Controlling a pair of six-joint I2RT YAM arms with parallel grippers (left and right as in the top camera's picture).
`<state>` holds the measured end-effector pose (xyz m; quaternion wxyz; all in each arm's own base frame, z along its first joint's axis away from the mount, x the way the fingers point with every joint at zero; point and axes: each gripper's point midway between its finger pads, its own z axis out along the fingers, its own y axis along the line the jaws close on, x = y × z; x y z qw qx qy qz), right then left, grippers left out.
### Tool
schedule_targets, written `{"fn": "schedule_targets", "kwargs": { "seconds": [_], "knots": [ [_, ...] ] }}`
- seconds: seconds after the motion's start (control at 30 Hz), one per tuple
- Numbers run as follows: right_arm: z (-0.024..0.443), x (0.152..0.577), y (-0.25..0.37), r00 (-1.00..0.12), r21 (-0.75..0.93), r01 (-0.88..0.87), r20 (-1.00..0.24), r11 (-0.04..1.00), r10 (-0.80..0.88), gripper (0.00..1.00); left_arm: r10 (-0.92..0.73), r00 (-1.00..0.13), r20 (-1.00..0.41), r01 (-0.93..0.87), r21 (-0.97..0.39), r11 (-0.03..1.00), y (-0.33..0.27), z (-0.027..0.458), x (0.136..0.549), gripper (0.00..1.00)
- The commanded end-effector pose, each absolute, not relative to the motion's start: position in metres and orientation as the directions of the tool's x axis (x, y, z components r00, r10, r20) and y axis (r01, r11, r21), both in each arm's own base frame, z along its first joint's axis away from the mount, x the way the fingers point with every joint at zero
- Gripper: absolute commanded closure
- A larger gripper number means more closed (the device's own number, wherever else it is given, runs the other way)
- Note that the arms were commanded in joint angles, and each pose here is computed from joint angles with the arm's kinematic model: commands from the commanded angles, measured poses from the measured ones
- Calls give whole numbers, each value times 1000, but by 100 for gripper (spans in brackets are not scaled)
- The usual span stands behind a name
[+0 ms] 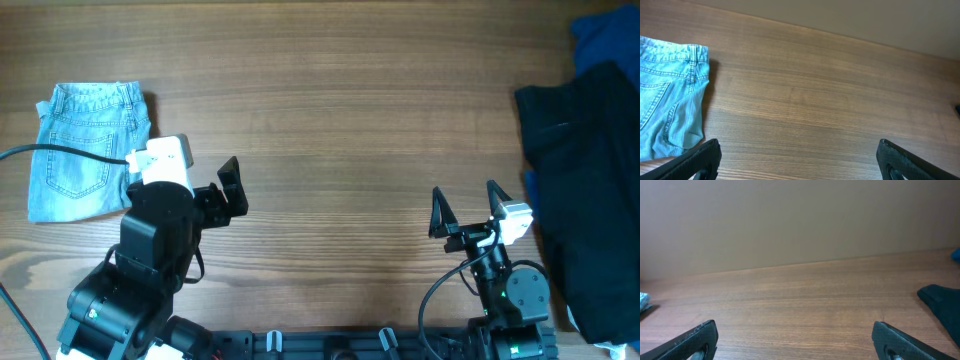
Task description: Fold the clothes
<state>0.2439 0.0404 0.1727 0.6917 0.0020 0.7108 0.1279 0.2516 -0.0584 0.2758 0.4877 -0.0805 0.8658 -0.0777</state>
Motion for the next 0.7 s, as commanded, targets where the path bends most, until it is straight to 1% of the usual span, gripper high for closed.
{"fn": "schedule_targets", "kwargs": {
  "seconds": [0.0, 0.53, 0.67],
  "knots": [
    [176, 243, 42, -33, 189, -188, -982, 964, 186, 0, -210, -503, -838, -67, -205, 976, -57, 277, 251, 0],
    [176, 243, 42, -33, 188, -188, -982, 964, 186, 0, -212, -502, -838, -69, -206, 976, -56, 277, 251, 0],
    [176, 243, 42, -33, 189, -188, -982, 964, 186, 0, -246, -485, -839, -135, -206, 969, -38, 278, 251, 0]
  ]
}}
